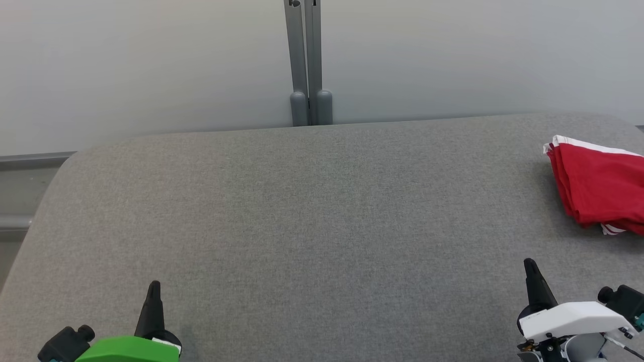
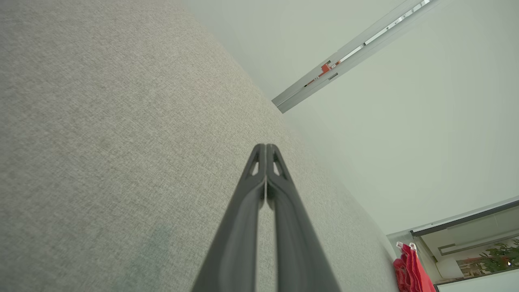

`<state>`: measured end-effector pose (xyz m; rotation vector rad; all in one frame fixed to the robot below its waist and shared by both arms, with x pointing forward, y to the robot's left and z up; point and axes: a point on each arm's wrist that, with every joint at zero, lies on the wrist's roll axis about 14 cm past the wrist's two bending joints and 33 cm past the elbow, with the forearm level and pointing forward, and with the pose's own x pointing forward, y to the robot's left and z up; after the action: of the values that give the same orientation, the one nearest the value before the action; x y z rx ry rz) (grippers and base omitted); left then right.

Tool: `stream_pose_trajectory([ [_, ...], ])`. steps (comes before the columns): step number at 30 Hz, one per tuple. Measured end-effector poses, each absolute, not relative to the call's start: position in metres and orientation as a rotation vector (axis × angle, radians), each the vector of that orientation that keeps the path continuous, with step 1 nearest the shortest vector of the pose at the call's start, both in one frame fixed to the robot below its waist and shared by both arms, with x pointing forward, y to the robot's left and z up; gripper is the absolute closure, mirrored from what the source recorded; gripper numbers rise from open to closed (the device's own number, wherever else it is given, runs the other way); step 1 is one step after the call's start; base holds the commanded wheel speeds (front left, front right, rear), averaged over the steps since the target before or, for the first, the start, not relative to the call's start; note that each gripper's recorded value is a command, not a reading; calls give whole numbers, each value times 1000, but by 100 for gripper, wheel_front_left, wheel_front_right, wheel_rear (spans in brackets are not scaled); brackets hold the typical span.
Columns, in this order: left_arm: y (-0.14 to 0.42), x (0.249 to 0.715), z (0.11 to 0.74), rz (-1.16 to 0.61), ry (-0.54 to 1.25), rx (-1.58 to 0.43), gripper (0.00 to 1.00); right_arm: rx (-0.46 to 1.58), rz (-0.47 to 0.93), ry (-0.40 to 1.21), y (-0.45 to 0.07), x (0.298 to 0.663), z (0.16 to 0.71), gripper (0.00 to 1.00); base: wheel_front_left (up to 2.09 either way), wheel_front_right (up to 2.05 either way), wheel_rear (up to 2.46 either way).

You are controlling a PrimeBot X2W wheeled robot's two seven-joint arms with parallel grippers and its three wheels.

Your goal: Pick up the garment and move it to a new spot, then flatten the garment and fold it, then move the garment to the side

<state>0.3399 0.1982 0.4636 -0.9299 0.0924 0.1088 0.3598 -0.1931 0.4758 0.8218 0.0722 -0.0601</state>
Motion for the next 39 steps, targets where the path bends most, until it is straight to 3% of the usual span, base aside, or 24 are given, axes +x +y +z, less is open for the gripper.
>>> stream_pose_trajectory([
  [39,200,366,484,74,51,-1303,100,1257,-50,44,-196,376,490,100,0,0,0],
])
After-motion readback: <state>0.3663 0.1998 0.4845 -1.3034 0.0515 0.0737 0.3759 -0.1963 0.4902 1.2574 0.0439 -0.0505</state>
